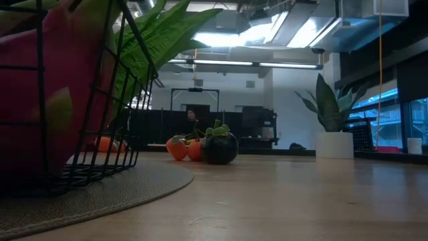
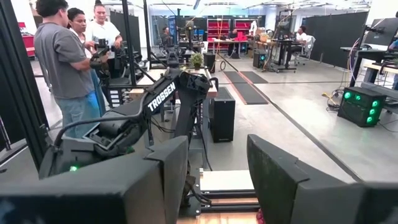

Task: Build produce basket
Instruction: Put the black grapes into the black wire basket

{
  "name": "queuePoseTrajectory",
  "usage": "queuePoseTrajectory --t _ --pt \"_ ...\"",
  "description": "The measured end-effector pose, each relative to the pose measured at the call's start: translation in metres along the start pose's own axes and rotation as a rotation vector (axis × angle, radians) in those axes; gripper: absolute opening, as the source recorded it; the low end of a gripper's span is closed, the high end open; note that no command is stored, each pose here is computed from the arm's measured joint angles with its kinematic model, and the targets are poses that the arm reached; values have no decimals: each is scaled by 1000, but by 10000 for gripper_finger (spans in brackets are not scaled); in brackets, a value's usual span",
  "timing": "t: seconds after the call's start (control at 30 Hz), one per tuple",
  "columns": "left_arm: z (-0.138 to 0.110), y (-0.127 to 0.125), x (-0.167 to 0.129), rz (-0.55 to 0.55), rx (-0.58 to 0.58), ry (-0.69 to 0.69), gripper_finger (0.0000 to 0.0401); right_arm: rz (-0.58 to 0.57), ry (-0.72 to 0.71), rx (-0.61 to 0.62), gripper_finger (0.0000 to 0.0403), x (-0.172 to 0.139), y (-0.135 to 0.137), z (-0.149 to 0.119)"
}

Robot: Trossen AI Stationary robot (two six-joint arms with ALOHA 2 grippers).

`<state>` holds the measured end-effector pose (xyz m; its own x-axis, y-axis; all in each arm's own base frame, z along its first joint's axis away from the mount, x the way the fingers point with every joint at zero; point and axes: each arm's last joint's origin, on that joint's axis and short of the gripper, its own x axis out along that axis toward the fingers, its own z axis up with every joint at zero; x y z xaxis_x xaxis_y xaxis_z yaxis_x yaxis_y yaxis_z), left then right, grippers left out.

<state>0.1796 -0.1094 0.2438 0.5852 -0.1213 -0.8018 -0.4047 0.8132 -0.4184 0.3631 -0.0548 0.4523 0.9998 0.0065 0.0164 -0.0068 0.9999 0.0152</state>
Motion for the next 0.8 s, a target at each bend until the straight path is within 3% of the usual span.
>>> queuePoseTrajectory --t 0.8 --pt "-4 11 8 50 0 21 116 -1 0 -5 154 0 0 0"
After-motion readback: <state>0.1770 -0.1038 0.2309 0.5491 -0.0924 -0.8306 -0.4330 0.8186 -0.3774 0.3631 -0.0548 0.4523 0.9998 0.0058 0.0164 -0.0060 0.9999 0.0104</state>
